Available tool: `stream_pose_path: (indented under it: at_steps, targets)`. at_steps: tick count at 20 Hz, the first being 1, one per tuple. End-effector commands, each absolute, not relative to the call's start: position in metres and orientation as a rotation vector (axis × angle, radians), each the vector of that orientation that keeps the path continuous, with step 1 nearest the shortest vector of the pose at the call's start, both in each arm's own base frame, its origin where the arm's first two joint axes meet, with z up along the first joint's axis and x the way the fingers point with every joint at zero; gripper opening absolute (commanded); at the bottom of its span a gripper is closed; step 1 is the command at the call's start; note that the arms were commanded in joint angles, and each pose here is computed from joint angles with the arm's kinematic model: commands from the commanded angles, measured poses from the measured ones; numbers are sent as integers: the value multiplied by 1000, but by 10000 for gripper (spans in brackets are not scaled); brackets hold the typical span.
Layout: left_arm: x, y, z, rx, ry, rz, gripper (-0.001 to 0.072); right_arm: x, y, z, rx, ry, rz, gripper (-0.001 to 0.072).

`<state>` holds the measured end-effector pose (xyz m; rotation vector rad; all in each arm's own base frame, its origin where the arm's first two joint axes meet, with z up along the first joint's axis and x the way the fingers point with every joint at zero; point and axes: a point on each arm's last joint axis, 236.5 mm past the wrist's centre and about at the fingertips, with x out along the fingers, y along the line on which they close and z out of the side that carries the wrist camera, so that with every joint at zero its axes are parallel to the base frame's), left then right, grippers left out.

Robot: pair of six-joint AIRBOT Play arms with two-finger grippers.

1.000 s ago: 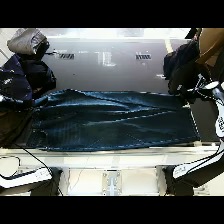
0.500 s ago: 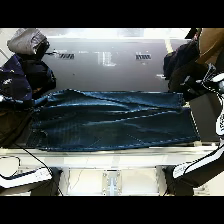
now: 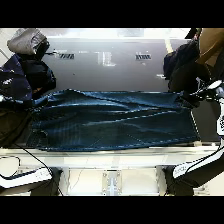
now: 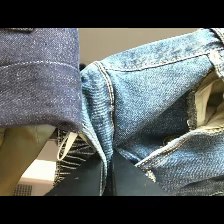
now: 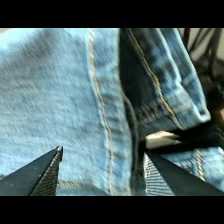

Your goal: Fold the clothes and pants, and hang the long-sleeved shirts on hangers.

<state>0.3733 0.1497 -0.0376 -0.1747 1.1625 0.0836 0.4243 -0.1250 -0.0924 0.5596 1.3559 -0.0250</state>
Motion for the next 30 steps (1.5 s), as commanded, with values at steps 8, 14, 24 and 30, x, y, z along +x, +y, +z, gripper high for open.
stream_pose_path:
  at_steps: [8, 14, 24, 30]
  targets:
    - [372, 149, -38, -176, 1166, 81, 25, 467, -88, -4, 555, 1086, 195, 34]
    - [372, 149, -38, -176, 1166, 81, 25, 549, -150, 87, 513, 691, -23, 32]
    - [372, 149, -38, -174, 1166, 81, 25, 615, -207, -9, 904, 498, -363, 32]
    - [371, 151, -38, -165, 1171, 84, 25, 624, -233, -6, 875, 382, -422, 688]
